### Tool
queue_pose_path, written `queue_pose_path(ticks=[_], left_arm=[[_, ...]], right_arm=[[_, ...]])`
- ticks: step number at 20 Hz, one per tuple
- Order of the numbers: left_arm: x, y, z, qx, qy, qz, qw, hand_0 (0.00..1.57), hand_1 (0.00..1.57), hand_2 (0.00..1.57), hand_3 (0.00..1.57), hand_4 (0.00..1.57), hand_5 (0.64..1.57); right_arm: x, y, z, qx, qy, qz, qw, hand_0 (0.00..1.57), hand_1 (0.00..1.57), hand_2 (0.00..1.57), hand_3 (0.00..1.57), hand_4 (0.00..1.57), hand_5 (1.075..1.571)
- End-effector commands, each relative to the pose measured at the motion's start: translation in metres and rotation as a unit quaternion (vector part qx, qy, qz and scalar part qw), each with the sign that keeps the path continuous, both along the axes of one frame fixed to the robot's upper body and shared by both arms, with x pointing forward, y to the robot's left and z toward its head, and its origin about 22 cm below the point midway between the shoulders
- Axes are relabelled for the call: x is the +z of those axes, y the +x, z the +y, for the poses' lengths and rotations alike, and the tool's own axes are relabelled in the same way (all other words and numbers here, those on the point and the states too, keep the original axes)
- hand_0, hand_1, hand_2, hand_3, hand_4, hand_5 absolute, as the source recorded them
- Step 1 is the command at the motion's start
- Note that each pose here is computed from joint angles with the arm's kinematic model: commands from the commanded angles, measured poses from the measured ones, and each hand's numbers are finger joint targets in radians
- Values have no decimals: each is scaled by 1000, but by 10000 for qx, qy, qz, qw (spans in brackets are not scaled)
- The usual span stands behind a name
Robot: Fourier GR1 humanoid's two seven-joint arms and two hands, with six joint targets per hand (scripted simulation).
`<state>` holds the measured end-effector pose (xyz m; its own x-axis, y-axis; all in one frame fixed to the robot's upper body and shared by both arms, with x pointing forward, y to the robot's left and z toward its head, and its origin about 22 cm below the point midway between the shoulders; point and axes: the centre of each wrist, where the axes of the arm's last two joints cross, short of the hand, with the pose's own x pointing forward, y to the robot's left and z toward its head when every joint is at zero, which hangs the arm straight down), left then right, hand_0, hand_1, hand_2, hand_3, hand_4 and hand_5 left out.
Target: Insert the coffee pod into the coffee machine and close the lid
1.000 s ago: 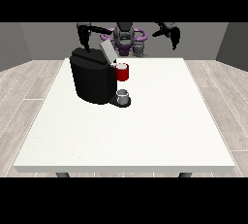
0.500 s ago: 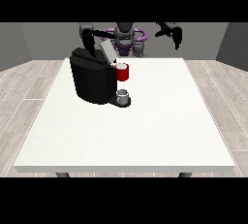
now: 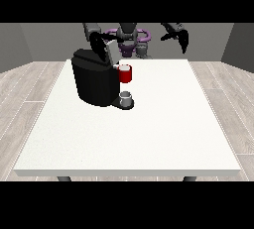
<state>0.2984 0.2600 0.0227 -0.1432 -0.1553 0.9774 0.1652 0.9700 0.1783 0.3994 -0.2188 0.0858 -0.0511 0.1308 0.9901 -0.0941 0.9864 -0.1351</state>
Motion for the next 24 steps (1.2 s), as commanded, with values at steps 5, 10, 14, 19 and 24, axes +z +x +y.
queue_pose_path(ticks=[5,10,14,19,24], left_arm=[[-3,-3,-6,0,-42,-97,9999,0,0,0,0,372,1571],[8,7,3,-62,-25,33,10000,0,0,0,0,362,1571],[7,2,-19,-354,120,-82,9993,0,0,0,0,383,1571],[14,12,-18,-319,98,-318,9989,0,0,0,0,365,1571],[21,18,-22,-606,124,-364,9974,0,0,0,0,439,1571]], right_arm=[[27,13,23,357,-399,-413,9977,0,0,0,0,118,1571],[49,16,55,422,-535,-463,9966,0,0,0,0,0,1571],[60,20,53,375,-524,-571,9963,0,0,0,0,0,1571],[88,17,62,440,-1042,-1004,9885,0,0,0,0,87,1571],[128,18,57,150,-1156,-1157,9864,0,0,0,0,259,1571]])
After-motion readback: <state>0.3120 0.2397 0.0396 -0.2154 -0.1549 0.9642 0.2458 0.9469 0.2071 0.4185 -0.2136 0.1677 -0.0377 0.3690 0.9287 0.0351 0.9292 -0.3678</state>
